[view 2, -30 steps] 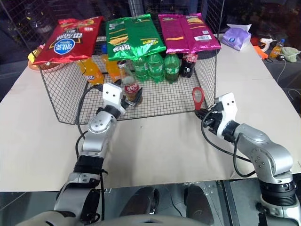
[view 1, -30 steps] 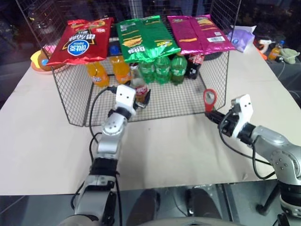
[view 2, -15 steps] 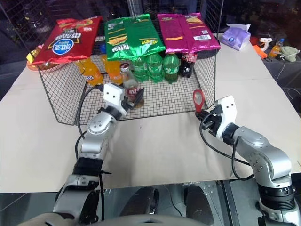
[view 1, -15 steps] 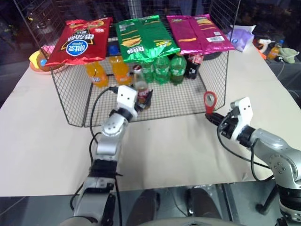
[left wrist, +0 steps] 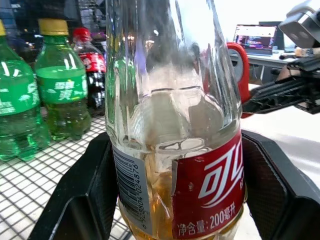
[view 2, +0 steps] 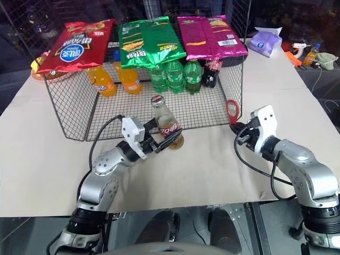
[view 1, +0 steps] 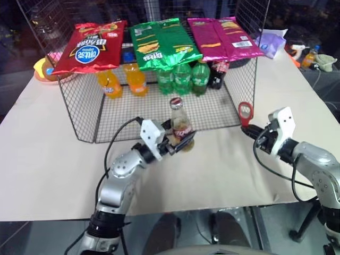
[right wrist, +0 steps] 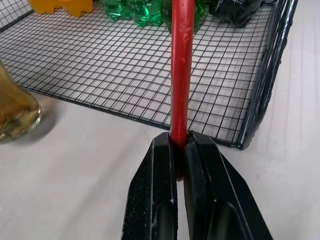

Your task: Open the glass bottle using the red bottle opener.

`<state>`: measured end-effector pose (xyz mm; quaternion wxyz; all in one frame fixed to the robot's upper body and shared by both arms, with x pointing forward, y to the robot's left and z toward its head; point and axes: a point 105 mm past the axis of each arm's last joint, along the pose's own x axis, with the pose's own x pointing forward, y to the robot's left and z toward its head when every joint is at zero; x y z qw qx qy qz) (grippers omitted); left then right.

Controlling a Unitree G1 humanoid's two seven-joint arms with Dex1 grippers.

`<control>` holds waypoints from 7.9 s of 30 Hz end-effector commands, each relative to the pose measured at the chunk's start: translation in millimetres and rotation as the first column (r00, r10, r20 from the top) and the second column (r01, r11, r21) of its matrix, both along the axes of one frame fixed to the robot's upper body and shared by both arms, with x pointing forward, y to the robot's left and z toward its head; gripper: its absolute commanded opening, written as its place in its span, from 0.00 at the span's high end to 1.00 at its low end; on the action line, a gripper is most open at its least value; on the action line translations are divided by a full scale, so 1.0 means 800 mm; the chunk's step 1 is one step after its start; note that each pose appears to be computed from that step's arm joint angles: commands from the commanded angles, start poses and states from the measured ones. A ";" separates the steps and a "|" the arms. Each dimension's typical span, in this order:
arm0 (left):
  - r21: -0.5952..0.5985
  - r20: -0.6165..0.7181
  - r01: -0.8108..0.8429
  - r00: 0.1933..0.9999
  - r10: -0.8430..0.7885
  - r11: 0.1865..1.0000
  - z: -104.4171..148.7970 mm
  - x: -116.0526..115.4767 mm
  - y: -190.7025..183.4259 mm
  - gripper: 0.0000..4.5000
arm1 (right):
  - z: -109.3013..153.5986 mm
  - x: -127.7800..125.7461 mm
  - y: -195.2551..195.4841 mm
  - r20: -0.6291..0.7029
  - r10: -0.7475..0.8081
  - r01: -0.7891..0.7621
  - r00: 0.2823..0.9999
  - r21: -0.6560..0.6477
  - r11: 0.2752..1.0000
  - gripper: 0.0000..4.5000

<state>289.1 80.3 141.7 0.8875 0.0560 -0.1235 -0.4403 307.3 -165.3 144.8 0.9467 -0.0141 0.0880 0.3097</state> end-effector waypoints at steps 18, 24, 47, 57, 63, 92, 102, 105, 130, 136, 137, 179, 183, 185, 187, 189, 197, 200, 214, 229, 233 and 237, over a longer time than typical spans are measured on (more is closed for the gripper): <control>-0.043 0.213 -0.044 0.976 0.052 0.998 0.031 -0.010 -0.003 0.01 | 0.015 0.001 0.009 0.066 0.021 -0.021 0.998 -0.006 1.000 1.00; -0.106 0.191 0.046 0.981 -0.025 0.993 0.038 -0.023 -0.016 0.01 | 0.015 0.004 0.008 0.065 0.020 -0.019 0.998 -0.011 1.000 1.00; -0.204 0.165 0.093 0.985 -0.059 0.975 0.044 -0.028 -0.024 0.01 | 0.014 0.005 0.008 0.062 0.038 -0.036 0.997 -0.035 0.999 1.00; -0.177 0.194 0.084 0.980 -0.049 0.981 0.053 -0.032 -0.022 0.01 | 0.015 0.008 0.008 0.063 0.044 -0.042 0.997 -0.042 0.998 1.00; -0.175 0.188 0.082 0.981 -0.048 0.981 0.055 -0.037 -0.019 0.01 | 0.014 0.009 0.009 0.065 0.045 -0.042 0.997 -0.039 0.998 1.00; -0.146 0.126 0.000 0.992 0.019 0.989 0.046 -0.044 -0.001 0.61 | 0.011 0.010 0.009 0.067 0.050 -0.047 0.996 -0.049 0.998 1.00; -0.129 0.119 -0.011 0.992 0.027 0.992 0.040 -0.043 0.000 0.72 | 0.024 0.009 0.020 0.120 0.084 -0.077 0.989 -0.057 0.995 1.00; -0.128 0.116 -0.013 0.993 0.028 0.992 0.039 -0.043 0.001 0.72 | 0.043 0.004 0.041 0.222 0.146 -0.124 0.964 -0.108 0.986 1.00; -0.130 0.092 -0.033 0.995 0.046 0.991 0.034 -0.034 0.001 0.72 | 0.052 -0.029 0.147 0.688 0.483 -0.024 0.541 -0.561 0.827 1.00; -0.139 0.084 -0.029 0.996 0.041 0.990 0.033 -0.032 -0.003 0.72 | 0.031 -0.029 0.158 0.677 0.530 -0.033 0.512 -0.600 0.799 1.00; -0.140 0.084 -0.028 0.996 0.040 0.990 0.033 -0.032 -0.004 0.72 | 0.031 -0.030 0.160 0.679 0.537 -0.037 0.501 -0.603 0.797 1.00; -0.143 0.081 -0.051 0.995 0.063 0.988 0.033 -0.030 -0.001 0.72 | 0.032 0.005 0.098 0.568 0.252 -0.113 0.783 -0.268 0.957 1.00; -0.133 0.083 -0.060 0.994 0.072 0.989 0.030 -0.029 0.000 0.50 | 0.012 -0.007 0.104 0.433 0.259 -0.200 0.863 -0.178 0.963 1.00; -0.131 0.083 -0.058 0.994 0.070 0.990 0.030 -0.030 -0.001 0.35 | 0.009 -0.007 0.103 0.417 0.257 -0.202 0.872 -0.171 0.964 1.00; -0.129 0.083 -0.059 0.994 0.070 0.990 0.029 -0.030 -0.001 0.19 | 0.010 -0.007 0.102 0.409 0.253 -0.200 0.877 -0.169 0.965 1.00; -0.133 0.078 -0.055 0.995 0.066 0.990 0.029 -0.030 -0.001 0.00 | 0.010 -0.006 0.101 0.405 0.249 -0.196 0.880 -0.167 0.966 1.00; -0.132 0.081 -0.051 0.995 0.062 0.990 0.030 -0.037 0.002 0.00 | 0.003 -0.006 0.094 0.345 0.225 -0.187 0.911 -0.142 0.972 1.00; -0.119 0.075 -0.051 0.995 0.060 0.992 0.029 -0.046 0.010 0.00 | -0.008 -0.019 0.088 0.215 0.245 -0.234 0.945 -0.077 0.969 1.00; -0.043 -0.046 -0.228 0.973 0.226 0.973 -0.014 -0.071 0.071 0.00 | -0.036 -0.066 0.063 -0.226 0.334 -0.323 0.915 0.085 0.943 0.82; 0.118 -0.188 -0.372 0.902 0.388 0.921 -0.069 -0.085 0.125 0.00 | -0.055 -0.077 -0.020 0.073 0.260 -0.249 0.963 -0.135 0.959 0.02; 0.154 -0.214 -0.366 0.895 0.392 0.918 -0.078 -0.097 0.129 0.00 | -0.049 -0.080 -0.045 0.107 0.219 -0.209 0.970 -0.095 0.973 0.02; 0.155 -0.208 -0.386 0.887 0.412 0.909 -0.080 -0.100 0.131 0.00 | -0.049 -0.084 -0.055 0.135 0.235 -0.224 0.963 -0.091 0.970 0.02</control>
